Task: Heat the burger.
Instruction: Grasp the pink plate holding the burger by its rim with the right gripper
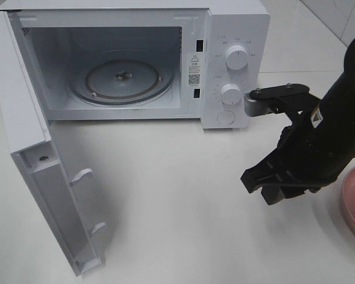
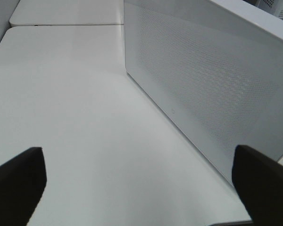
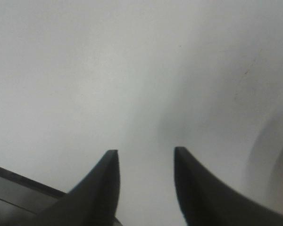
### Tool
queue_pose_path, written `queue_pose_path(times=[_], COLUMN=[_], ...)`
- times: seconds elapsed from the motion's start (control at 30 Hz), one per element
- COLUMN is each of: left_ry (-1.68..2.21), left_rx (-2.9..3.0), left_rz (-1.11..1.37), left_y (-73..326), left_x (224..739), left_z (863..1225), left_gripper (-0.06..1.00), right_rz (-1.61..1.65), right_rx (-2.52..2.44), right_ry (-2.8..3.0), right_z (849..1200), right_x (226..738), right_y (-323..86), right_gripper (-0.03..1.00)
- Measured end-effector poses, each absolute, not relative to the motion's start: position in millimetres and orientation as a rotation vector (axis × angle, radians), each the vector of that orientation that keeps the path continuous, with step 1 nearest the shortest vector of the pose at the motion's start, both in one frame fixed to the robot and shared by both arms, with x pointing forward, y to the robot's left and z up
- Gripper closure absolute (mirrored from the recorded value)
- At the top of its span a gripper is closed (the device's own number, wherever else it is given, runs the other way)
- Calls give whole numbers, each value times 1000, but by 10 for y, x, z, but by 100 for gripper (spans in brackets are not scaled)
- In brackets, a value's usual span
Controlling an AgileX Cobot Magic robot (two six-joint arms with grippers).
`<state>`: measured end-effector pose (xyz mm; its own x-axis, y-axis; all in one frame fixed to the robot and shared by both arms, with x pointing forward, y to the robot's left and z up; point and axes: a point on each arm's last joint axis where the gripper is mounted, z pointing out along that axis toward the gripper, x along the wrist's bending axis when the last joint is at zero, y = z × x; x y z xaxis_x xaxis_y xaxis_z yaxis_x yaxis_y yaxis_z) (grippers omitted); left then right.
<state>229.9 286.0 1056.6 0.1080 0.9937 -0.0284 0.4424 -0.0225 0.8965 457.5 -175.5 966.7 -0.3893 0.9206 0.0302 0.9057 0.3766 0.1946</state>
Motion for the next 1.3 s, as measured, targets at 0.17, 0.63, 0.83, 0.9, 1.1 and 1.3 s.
queue_pose_path(times=[0.17,0.63,0.83,0.9,1.1,1.3], left_ry=[1448,1448,1448,1448,1448,1448], left_rx=[1585,1585,1585,1585,1585,1585], left_rz=[869,869,869,869,869,869], left_y=[2860,2860,2860,2860,2860,2860], left_x=[2299,2299,2299,2299,2299,2299], left_z=[10566,10566,10566,10566,10566,10566], left_gripper=[-5,-5,-5,-5,-5,-5], right_rz=[297,123,94,89,75,44], right_rx=[1689,1916,1989,1992,2040,2054], right_ry=[2484,2360,2273,2266,2213,2205], right_z=[9772,9782,9783,9783,9783,9748], right_x=[4599,4663,4714,4718,4737,4752], right_y=[-1885,-2378,-2609,-2635,-2789,-2839], right_gripper=[18,-2,0,0,2,4])
